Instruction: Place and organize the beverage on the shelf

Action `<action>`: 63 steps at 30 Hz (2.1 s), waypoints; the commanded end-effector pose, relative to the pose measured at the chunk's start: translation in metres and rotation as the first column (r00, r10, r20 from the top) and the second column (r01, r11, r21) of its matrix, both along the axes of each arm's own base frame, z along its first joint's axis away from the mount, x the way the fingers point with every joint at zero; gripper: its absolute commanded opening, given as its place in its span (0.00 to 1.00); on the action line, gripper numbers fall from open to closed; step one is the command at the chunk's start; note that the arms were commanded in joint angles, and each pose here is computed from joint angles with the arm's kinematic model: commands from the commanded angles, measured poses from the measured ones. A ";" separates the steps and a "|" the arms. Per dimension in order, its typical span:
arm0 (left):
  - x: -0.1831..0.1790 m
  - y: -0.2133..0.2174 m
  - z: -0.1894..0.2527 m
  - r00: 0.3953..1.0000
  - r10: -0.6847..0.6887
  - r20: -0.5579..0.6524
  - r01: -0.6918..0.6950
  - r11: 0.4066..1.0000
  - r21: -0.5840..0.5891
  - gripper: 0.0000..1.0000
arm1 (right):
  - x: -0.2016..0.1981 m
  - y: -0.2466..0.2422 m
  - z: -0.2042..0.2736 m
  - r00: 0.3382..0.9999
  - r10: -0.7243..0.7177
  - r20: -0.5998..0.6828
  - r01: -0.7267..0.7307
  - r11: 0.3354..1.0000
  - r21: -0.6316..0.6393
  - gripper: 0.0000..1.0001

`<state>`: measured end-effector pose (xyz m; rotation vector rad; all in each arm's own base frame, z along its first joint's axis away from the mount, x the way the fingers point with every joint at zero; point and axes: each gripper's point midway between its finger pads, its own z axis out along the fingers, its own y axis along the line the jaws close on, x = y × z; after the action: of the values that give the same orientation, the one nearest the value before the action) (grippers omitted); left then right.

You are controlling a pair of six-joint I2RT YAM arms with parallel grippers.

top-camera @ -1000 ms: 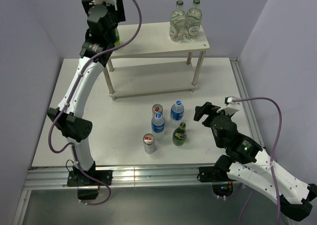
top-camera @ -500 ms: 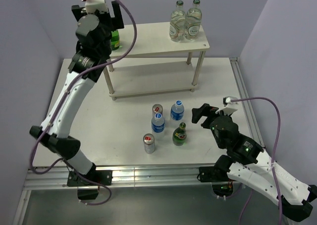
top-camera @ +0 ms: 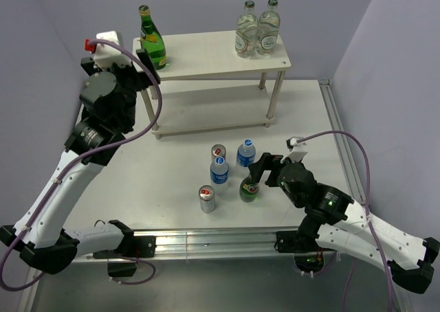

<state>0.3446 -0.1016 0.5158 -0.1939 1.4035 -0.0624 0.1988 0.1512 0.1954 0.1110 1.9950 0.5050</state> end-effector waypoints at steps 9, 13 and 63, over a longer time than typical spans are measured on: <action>-0.018 0.007 -0.066 0.994 -0.018 -0.108 0.020 1.000 0.015 0.99 | 0.000 0.036 -0.021 0.999 0.015 -0.041 -0.016 0.999 -0.029 0.98; -0.023 0.012 -0.068 0.995 -0.009 -0.100 0.012 1.000 0.021 0.99 | 0.003 0.037 -0.033 0.999 -0.014 -0.050 0.011 0.998 -0.060 0.95; -0.018 0.043 -0.106 0.995 0.062 -0.080 -0.068 0.995 -0.074 0.99 | 0.154 0.143 0.418 0.750 0.007 0.661 -0.027 0.999 0.021 0.00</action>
<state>0.3287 -0.0577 0.3975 -0.2835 1.5194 -0.0023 0.3579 0.3273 0.5315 -0.1561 1.5358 0.3931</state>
